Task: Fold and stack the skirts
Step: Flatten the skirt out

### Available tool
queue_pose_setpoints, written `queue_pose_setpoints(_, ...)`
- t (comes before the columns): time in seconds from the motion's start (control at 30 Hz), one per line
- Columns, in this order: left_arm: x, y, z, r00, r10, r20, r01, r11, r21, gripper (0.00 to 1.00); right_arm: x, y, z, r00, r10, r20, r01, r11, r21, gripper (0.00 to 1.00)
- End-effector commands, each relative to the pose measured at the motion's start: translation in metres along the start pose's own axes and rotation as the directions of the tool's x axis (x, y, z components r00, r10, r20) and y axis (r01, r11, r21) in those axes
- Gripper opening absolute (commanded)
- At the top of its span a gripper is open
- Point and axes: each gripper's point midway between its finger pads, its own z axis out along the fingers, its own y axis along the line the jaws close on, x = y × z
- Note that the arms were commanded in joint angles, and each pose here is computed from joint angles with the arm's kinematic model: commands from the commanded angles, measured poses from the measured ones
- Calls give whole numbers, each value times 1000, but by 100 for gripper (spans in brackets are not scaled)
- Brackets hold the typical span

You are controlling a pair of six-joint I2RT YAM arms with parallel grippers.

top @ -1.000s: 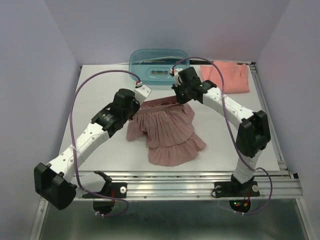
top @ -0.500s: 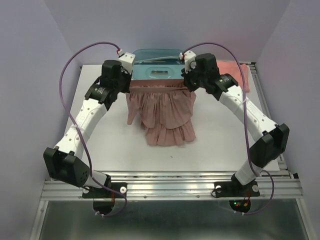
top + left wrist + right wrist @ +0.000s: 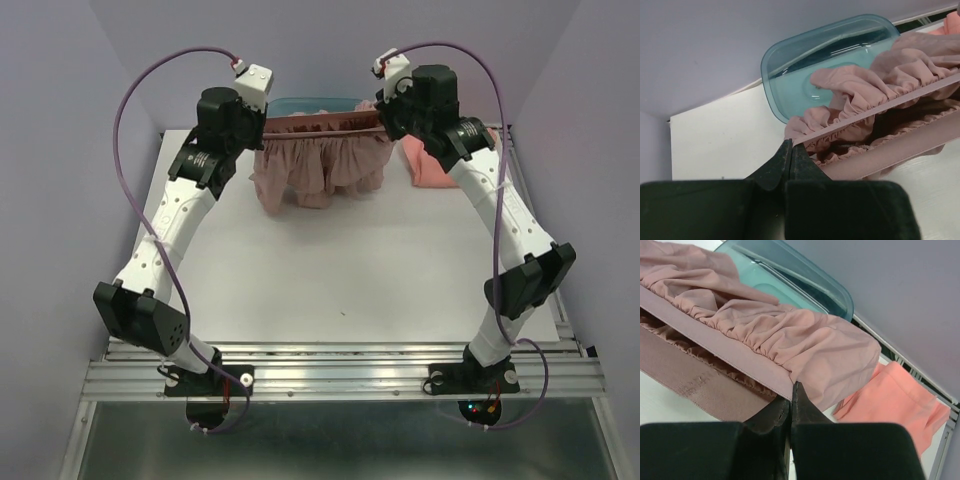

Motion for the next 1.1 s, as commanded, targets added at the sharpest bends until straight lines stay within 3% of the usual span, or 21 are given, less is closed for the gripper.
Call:
queue_pose_setpoints(0.0,-16,37,-39,996,60,67,-52,992,-119,0,-4,-34,-46,1000,8,3,-9,993,115,1)
queue_pose_setpoints(0.2,0,19,-101,990,81,114,-79,997,-27,0,20,-21,-96,995,-50,-81,54,998,45,1)
queue_pose_setpoints(0.33,19,-18,-159,978,134,163,-162,972,172,0,35,-4,-143,978,-157,-135,148,986,-76,1)
queue_pose_setpoints(0.43,55,-49,-202,968,202,150,-243,906,346,0,74,17,-186,932,-236,-275,173,956,-237,1)
queue_pose_setpoints(0.67,121,-89,-285,890,386,245,-454,688,566,0,135,52,-250,894,-325,-309,188,897,-400,10)
queue_pose_setpoints(0.73,144,-92,-293,864,441,244,-493,635,595,0,167,71,-258,882,-320,-345,138,877,-461,10)
queue_pose_setpoints(0.77,153,-93,-293,856,458,238,-499,616,609,0,163,75,-263,896,-311,-316,136,871,-472,10)
queue_pose_setpoints(0.83,181,-94,-286,843,498,202,-499,587,638,0,202,105,-265,879,-291,-379,25,821,-570,9)
queue_pose_setpoints(0.93,200,-81,-257,846,524,98,-468,642,607,0,249,128,-251,803,-271,-530,-146,774,-616,2)
queue_pose_setpoints(1.0,204,-71,-234,838,542,60,-475,673,566,0,263,132,-239,760,-252,-599,-209,778,-593,1)
queue_pose_setpoints(1.07,219,-65,-209,842,538,-45,-419,705,573,0,272,130,-213,730,-215,-648,-241,806,-540,1)
